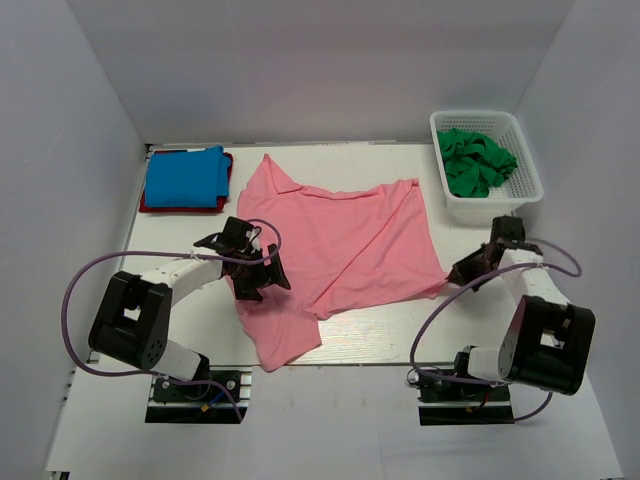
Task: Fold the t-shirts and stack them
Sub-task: Flatten out the tshirt
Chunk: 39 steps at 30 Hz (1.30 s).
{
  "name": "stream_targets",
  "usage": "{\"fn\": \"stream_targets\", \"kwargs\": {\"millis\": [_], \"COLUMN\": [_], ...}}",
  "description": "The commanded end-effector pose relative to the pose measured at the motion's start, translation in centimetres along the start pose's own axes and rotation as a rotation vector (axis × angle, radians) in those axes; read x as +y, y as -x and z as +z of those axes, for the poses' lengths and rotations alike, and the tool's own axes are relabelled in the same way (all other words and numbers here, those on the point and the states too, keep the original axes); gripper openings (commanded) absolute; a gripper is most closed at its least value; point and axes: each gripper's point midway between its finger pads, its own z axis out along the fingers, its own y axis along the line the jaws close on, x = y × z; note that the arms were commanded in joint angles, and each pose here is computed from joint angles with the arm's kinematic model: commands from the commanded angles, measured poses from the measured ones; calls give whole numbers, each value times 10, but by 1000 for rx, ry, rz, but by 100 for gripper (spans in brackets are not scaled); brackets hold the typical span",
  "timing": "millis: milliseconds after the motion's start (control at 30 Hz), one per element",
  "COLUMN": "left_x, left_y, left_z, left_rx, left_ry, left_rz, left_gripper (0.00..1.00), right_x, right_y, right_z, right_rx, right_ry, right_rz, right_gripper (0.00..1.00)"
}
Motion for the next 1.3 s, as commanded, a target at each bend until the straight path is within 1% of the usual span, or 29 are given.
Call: {"fn": "stream_targets", "kwargs": {"millis": [0,33,67,133,167,233,333,367,433,467,533,567,600,633,667,767,800,867,900,933,967,1000,1033,1067,1100,1133,1167,1200,1267], "left_x": [28,28,31,34,35,37,39,39,42,45,50,53,53,52,49,45,39,34,28,27,25,20,15,8,4,0,-9,-13,-20], "left_y": [-12,-12,-15,-19,-20,-22,-25,-25,-29,-32,-37,-41,-41,-41,-37,-30,-22,-17,-8,-6,-3,6,12,19,23,26,31,33,33], "left_z": [14,14,15,16,17,18,19,19,20,20,20,20,20,18,18,13,11,6,4,-2,-4,-12,-14,-21,-26,-31,-41,-46,-58], "left_rx": [22,22,30,38,46,46,53,53,71,86,97,114,114,123,114,99,76,66,47,42,38,16,1,-14,-29,-42,-60,-69,-71], "left_ry": [96,96,101,107,112,112,117,117,129,139,161,172,172,178,172,172,157,149,136,146,143,151,141,132,122,115,94,88,83], "left_rz": [15,15,12,0,-3,-3,-5,-5,-12,-17,-22,-28,-28,-31,-28,-14,3,20,36,51,61,77,82,100,119,123,145,148,178], "left_gripper": [99,99,99,99,99,99,99,99,99,99,99,99,99,99,99,99,99,99,99,99,99,99,99,99,99,99,99,99,99], "right_x": [46,69,79,96,101,103,84,65,46,26,-1,-22,-39,-59,-69,-68,-59,-42,-33,-18,-9,13,21,44,53,59,74,78,94], "right_y": [35,46,46,46,46,40,30,23,21,13,14,15,9,13,9,16,22,32,36,48,48,54,55,45,44,38,28,25,10], "right_z": [-55,-83,-98,-128,-143,-157,-150,-128,-116,-98,-89,-82,-75,-70,-64,-60,-64,-67,-72,-80,-83,-92,-95,-97,-97,-94,-94,-87,-76], "right_rx": [-168,-231,-255,-296,-327,-341,-323,-276,-277,-242,-260,-271,-252,-277,-259,-278,-290,-320,-332,-378,-376,-406,-416,-380,-386,-364,-330,-301,-270], "right_ry": [126,195,243,313,336,363,323,269,211,157,44,-43,-108,-199,-240,-249,-233,-177,-149,-105,-68,14,49,170,208,238,323,337,415], "right_rz": [-181,-223,-292,-364,-414,-475,-462,-441,-418,-395,-320,-289,-238,-203,-172,-165,-177,-227,-251,-288,-336,-397,-404,-474,-502,-524,-561,-570,-642], "right_gripper": [0,0,0,0,0,0,0,0,0,0,0,0,0,7,21,30,36,43,50,53,53,55,56,58,65,67,69,78,90]}}
